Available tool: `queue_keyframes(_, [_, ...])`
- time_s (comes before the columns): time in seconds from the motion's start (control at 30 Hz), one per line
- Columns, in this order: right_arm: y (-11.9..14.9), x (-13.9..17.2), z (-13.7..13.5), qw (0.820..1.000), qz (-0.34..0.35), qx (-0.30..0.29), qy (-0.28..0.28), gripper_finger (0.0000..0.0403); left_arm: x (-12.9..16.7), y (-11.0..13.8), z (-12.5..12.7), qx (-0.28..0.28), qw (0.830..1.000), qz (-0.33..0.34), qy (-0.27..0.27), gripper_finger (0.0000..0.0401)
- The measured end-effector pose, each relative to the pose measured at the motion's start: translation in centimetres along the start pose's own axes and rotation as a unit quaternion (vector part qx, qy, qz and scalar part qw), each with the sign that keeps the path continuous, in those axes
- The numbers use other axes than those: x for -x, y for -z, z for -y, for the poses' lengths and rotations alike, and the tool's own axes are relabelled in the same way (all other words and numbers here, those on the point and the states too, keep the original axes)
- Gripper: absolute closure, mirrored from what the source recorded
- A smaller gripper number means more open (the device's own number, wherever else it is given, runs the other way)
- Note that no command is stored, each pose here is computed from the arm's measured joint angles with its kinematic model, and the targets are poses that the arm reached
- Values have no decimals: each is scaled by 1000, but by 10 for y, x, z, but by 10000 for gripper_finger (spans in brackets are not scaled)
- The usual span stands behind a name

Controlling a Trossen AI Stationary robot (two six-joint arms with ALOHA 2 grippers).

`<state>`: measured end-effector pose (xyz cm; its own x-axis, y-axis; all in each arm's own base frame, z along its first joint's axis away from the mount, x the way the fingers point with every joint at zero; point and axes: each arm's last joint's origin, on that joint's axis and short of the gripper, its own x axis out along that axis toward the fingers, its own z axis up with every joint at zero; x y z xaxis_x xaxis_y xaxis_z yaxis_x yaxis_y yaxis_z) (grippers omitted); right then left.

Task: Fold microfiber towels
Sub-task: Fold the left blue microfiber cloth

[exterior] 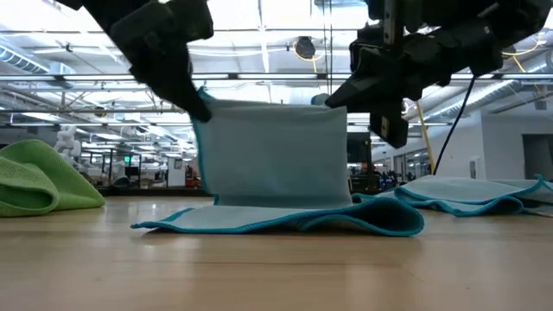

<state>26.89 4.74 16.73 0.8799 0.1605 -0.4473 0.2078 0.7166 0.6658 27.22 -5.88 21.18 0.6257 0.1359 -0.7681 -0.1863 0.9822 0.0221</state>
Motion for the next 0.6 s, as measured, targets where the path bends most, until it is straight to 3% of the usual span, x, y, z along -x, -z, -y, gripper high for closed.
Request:
queue_keyframes(0.3, [10,-11,1,998,-47,-21,-42,399,3,5,20,-13,999,5,34,391])
queue_keyframes(0.6, [20,-11,3,996,-86,-16,-25,399,-29,18,44,-44,997,-18,58,386])
